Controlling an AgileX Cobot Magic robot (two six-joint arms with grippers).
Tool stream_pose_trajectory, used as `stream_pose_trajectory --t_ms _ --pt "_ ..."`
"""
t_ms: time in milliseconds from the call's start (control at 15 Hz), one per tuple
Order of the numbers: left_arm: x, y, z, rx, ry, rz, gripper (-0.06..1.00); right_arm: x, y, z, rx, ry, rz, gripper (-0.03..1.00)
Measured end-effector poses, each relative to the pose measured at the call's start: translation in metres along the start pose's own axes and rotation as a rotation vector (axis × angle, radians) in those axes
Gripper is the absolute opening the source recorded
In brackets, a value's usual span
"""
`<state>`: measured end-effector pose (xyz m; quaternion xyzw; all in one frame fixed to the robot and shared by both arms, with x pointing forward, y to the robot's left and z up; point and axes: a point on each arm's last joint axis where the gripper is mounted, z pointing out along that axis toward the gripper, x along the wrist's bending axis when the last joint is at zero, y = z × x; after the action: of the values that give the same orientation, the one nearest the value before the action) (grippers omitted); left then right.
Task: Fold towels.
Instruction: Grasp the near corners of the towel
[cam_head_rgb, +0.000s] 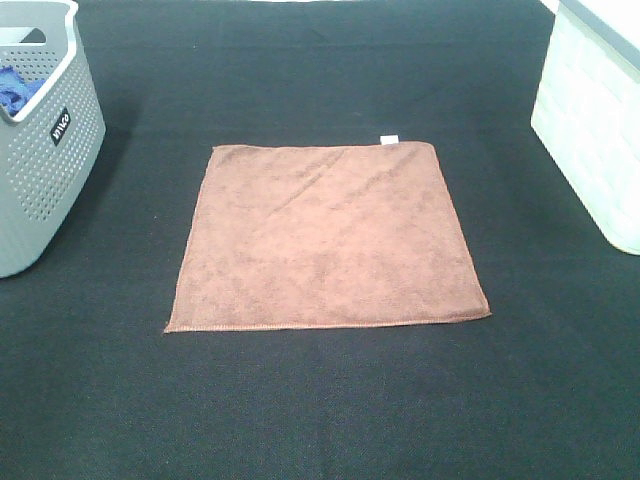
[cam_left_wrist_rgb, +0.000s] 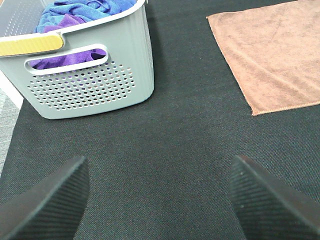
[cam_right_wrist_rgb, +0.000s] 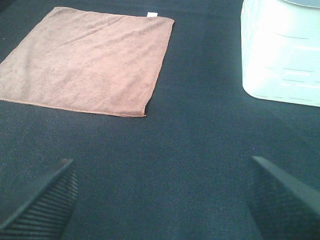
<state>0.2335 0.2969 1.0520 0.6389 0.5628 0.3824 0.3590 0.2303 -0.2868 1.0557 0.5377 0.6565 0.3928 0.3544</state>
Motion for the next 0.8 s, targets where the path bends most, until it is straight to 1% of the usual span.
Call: stream_pose_trajectory --t_ms 800 --pt "0.0 0.0 0.0 0.0 0.0 0.0 0.74 0.0 0.0 0.0 0.0 0.0 0.0 0.85"
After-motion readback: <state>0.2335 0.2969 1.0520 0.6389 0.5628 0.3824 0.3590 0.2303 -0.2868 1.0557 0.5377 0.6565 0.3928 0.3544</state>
